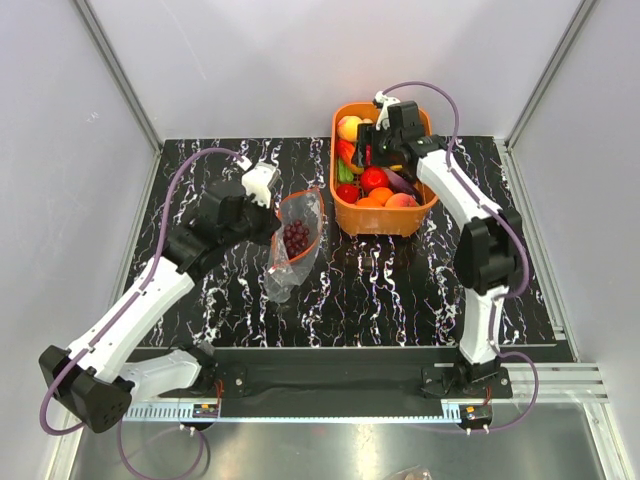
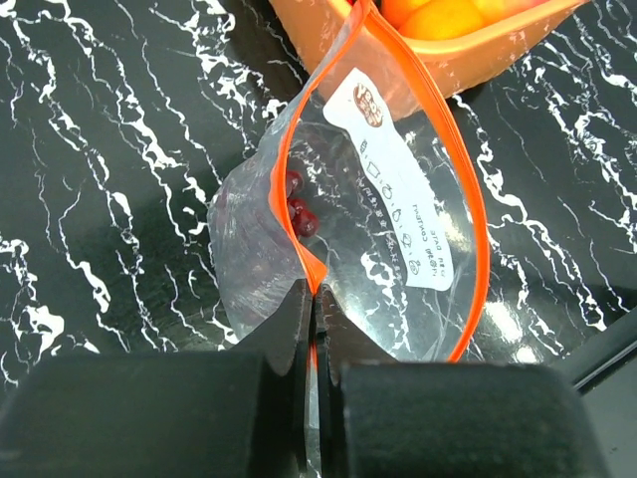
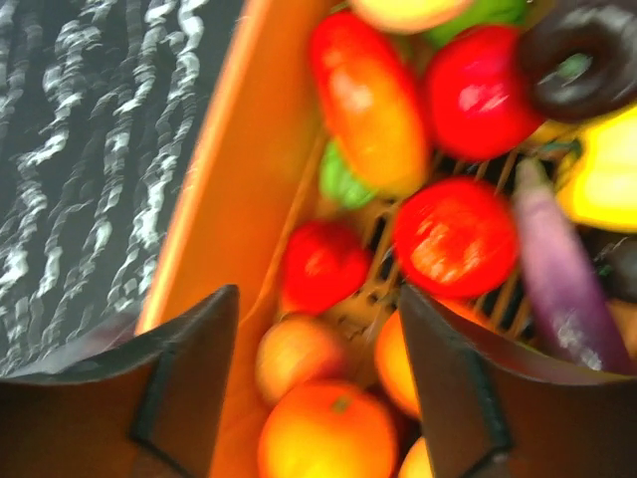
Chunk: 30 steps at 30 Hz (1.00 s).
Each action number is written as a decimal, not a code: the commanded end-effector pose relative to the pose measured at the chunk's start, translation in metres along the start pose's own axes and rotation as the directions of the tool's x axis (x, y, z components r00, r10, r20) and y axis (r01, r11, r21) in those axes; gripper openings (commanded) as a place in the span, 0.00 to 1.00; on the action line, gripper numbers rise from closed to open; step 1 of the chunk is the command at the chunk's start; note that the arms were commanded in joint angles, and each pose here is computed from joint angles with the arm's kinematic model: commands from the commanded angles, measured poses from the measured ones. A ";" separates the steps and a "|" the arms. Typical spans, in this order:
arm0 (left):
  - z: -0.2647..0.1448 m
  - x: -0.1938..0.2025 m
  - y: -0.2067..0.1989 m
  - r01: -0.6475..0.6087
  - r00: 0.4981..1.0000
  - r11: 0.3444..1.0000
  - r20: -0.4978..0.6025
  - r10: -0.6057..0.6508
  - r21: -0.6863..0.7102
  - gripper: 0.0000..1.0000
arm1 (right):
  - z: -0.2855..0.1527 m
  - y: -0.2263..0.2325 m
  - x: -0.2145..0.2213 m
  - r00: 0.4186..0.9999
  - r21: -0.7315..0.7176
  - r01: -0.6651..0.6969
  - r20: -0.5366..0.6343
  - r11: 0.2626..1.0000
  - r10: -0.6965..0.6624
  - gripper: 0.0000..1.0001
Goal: Place the food in the zip-top bag and seal the zipper
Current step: Pick up the fake fruit from the bin.
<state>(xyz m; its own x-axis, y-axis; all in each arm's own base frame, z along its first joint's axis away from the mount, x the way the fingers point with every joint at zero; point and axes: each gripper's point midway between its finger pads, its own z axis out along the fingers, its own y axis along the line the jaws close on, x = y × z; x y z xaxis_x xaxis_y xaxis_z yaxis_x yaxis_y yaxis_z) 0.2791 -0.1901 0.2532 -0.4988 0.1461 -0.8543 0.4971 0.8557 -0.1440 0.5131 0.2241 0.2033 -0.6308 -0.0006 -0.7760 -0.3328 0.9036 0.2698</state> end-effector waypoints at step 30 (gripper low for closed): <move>0.000 -0.017 0.001 -0.012 0.996 1.000 0.087 0.012 -0.001 0.00 | 0.100 -0.005 -0.022 0.999 -0.162 0.031 0.047 0.986 -0.024 0.32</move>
<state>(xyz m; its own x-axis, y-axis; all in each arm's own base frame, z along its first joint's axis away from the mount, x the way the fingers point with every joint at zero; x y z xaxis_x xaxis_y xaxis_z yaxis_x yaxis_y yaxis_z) 0.2809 -0.1917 0.2482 -0.4940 0.1440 -0.8575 0.4999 0.8539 -0.1446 0.6055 0.2496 0.1053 -0.6708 -0.0279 -0.7411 -0.3873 0.8654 0.3180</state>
